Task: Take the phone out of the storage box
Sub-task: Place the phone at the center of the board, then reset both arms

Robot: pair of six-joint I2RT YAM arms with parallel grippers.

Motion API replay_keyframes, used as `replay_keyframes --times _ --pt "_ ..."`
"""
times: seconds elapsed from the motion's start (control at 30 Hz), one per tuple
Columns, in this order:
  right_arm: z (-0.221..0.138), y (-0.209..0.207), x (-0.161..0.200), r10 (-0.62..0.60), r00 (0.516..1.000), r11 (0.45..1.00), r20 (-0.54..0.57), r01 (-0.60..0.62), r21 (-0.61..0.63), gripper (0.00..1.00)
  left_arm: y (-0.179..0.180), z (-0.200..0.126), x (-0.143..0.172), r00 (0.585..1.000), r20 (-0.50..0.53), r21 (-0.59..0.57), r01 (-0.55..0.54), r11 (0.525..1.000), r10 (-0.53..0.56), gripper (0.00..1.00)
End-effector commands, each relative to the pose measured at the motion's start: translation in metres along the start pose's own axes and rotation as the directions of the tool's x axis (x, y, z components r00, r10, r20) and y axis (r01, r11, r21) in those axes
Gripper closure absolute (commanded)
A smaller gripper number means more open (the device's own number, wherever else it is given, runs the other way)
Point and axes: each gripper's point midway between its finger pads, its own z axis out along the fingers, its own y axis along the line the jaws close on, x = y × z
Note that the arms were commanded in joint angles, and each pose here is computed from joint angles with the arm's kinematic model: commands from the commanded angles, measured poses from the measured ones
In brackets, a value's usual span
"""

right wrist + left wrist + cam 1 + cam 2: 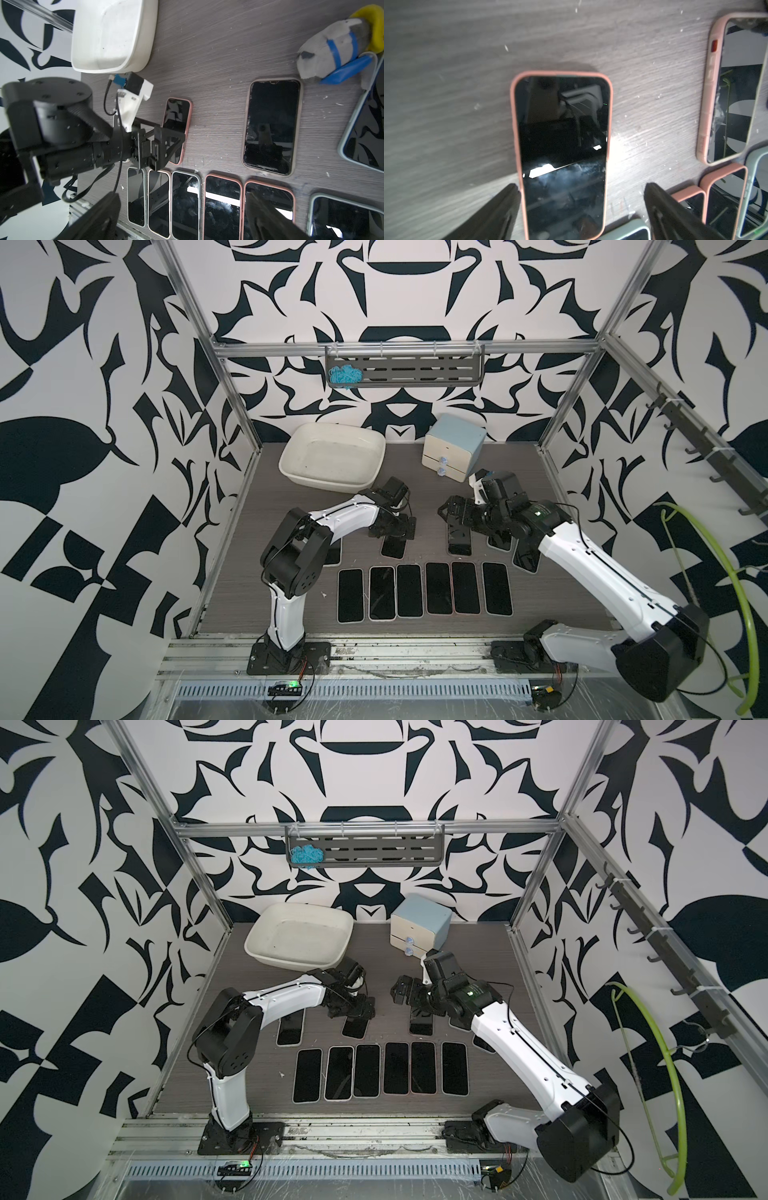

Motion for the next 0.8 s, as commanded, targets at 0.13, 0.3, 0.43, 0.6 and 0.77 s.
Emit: replay_keyframes --times 0.13,0.3,0.43,0.6,0.77 --pt "-0.012 0.027 -0.023 0.0 0.998 0.997 0.064 0.005 -0.081 0.01 -0.007 -0.068 -0.008 0.987 0.159 0.023 -0.024 0.999 0.02 0.0" --pt "-0.014 0.026 -0.029 -0.005 0.995 0.998 0.095 0.011 -0.069 0.01 -0.011 -0.133 -0.013 0.948 0.316 0.042 -0.045 0.998 0.03 0.0" --pt "-0.03 0.026 -0.044 -0.058 0.982 0.997 0.18 0.066 -0.039 0.01 -0.003 -0.185 0.001 0.898 0.438 0.049 -0.065 0.997 0.037 0.0" --pt "-0.048 0.009 -0.058 -0.113 0.956 0.993 0.272 0.113 0.014 0.01 0.024 -0.242 0.039 0.816 0.576 0.016 -0.081 0.997 0.057 0.0" --pt "-0.075 -0.025 -0.07 -0.23 0.887 0.969 0.401 0.17 0.18 0.01 0.069 -0.274 0.076 0.727 0.685 -0.068 -0.001 0.998 0.048 0.0"
